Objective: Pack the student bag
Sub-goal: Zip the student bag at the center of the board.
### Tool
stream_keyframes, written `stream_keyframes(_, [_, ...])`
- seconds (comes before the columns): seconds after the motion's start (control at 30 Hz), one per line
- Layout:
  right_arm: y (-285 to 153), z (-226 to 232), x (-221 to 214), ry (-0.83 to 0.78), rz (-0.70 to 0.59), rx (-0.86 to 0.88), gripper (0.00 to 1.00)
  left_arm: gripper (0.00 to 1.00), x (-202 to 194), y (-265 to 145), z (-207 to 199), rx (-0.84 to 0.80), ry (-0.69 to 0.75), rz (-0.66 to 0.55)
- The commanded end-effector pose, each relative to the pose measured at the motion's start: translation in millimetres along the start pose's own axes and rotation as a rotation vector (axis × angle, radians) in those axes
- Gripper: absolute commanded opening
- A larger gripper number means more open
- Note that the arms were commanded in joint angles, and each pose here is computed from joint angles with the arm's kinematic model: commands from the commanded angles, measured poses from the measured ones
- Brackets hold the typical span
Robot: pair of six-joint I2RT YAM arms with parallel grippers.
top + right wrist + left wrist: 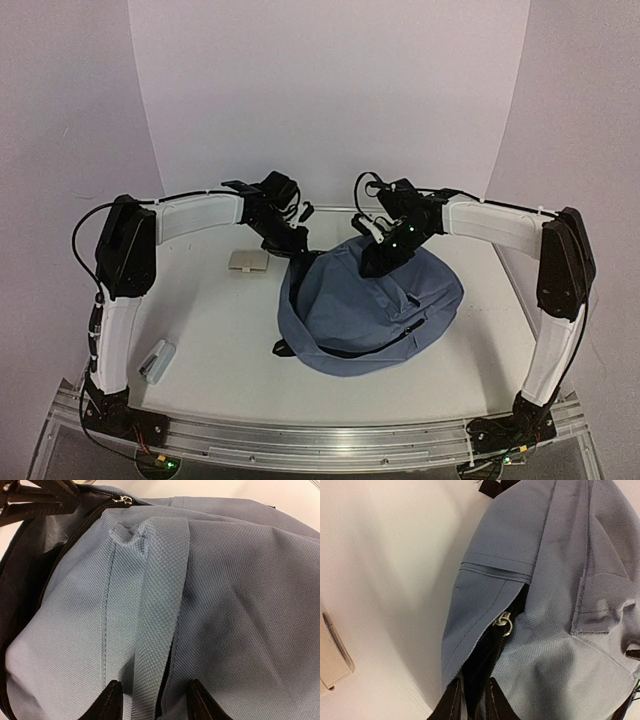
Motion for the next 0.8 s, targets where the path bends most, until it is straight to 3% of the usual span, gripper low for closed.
stream_keyframes(0.0, [13.8,-9.6,-7.4,0.023,0.047,-0.025,0.44,0.18,12.8,4.0,-3.3,0.076,0.045,-0.046])
stream_keyframes(0.63, [16.8,-10.1,-5.7,0.025,0.048,-0.018,0.44,0.29,15.5,33.7,-12.9,0.130,0.138,-0.033])
stream_keyframes(0.77, [17.7,-11.2,-6.5,0.023,0.052,-0.027,0.44,0.13,18.5,27.3,-12.7,0.166,0.140,-0.034])
Point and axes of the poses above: each gripper's point midway between its finger pads, its own y axis out along the fingers, its own z axis along the line the jaws close on, x = y × z, the point moved 8 cm from there along -y, back along the fingers, and after that the axes turned 5 degrees about -y, right-handed, at the moved point
